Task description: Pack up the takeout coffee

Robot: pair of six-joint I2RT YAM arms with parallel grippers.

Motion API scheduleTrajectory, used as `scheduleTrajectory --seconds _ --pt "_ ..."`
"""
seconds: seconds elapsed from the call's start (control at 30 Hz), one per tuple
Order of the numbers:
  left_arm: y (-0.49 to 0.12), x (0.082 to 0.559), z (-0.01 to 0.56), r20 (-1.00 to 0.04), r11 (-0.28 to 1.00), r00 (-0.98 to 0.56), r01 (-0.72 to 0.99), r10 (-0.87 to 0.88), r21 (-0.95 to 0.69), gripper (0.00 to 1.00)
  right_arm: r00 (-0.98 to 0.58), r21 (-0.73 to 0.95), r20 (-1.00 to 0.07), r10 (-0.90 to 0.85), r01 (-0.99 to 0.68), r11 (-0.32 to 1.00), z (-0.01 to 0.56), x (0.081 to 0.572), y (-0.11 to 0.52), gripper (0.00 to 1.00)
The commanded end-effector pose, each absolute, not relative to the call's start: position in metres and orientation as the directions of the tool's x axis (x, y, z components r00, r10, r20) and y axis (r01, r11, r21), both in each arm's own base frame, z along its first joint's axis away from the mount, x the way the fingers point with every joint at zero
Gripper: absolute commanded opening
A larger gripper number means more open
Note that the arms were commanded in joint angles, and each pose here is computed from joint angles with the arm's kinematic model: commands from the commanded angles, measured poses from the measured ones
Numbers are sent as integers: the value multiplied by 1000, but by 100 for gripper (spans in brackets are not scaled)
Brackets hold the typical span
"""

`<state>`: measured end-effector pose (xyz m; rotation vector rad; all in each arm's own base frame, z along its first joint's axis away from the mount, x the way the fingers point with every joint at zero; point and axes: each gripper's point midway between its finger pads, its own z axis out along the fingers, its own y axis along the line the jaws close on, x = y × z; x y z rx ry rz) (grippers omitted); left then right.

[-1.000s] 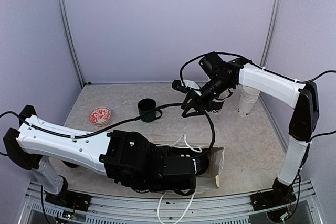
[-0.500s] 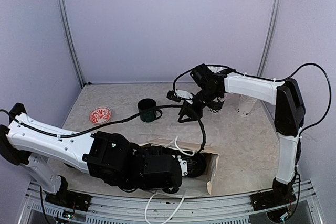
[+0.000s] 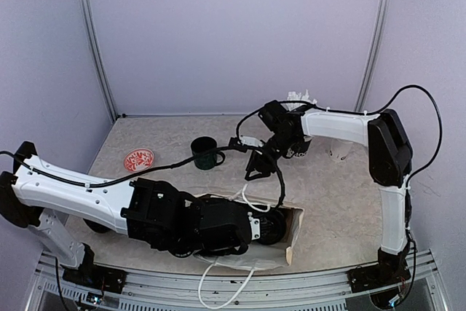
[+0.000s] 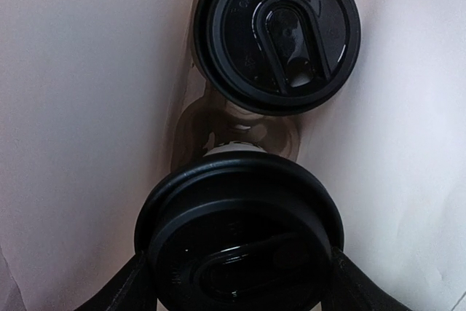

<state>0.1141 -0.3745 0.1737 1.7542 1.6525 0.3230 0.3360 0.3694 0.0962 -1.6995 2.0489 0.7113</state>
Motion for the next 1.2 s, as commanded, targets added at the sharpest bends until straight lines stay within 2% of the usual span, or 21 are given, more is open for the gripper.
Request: scheduleTrajectory --seconds 0.0,0.67,1.17 --pt "-381 118 180 -295 42 193 769 936 638 58 -196 191 -576 -794 -976 102 83 321 376 41" --pt "-380 125 164 -190 -73 261 747 946 661 58 -160 233 -598 -785 -972 21 93 287 386 39" --pt "-380 129 155 -164 -108 299 718 940 688 58 -145 277 -617 -773 -960 -41 92 265 395 39"
